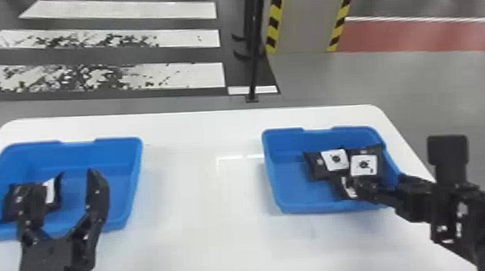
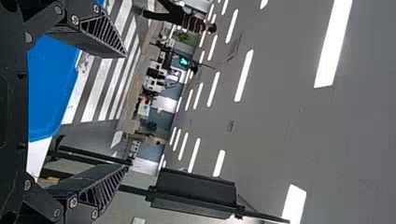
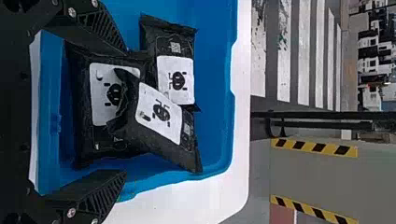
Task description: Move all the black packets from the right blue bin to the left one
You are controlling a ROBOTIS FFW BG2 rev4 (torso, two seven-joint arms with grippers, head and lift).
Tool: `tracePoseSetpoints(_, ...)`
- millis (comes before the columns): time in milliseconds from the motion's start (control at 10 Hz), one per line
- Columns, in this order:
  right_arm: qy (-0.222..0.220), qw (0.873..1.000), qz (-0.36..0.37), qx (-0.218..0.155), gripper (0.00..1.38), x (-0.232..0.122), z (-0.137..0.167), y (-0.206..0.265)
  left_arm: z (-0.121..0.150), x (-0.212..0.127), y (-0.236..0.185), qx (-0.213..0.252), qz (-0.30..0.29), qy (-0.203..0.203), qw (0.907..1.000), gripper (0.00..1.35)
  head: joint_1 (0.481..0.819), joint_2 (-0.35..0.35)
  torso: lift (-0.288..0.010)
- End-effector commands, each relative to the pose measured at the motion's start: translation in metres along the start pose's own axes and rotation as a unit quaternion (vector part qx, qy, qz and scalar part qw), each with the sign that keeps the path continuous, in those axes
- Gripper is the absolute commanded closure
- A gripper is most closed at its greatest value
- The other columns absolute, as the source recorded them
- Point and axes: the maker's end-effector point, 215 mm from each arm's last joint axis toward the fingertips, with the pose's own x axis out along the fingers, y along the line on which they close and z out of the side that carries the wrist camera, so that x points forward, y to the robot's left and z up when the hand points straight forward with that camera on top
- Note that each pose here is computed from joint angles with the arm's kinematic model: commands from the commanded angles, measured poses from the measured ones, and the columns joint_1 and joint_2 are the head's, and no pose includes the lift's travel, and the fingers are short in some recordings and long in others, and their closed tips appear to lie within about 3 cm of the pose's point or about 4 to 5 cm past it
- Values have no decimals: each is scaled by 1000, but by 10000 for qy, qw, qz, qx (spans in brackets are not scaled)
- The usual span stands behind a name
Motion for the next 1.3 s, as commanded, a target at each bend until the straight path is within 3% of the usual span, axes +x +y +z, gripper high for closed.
tracePoseSetpoints(0,14,9999,99,70,136,8,-1,5,0,0,0,3,-3,-1,10000,220,695,-100,-168)
tracePoseSetpoints(500,-80,9992,242,308,170,37,2,11,-2,-1,1,-2,-18,32,10000,220,695,-81,-168)
tracePoseSetpoints(600,-49,9989,261,381,246,40,-2,12,-3,-2,2,-21,5,58,10000,220,695,-81,-168)
tracePoseSetpoints(900,-56,9960,549,699,1064,49,-12,26,-13,-5,2,-15,-3,217,9998,220,695,-77,-168)
tracePoseSetpoints(1000,-148,9938,682,861,1154,48,-14,35,-14,-5,3,-21,4,242,9997,220,695,-72,-168)
tracePoseSetpoints(1200,-239,9943,667,793,1182,44,-8,37,-17,-7,5,-42,35,278,9996,220,695,-56,-168)
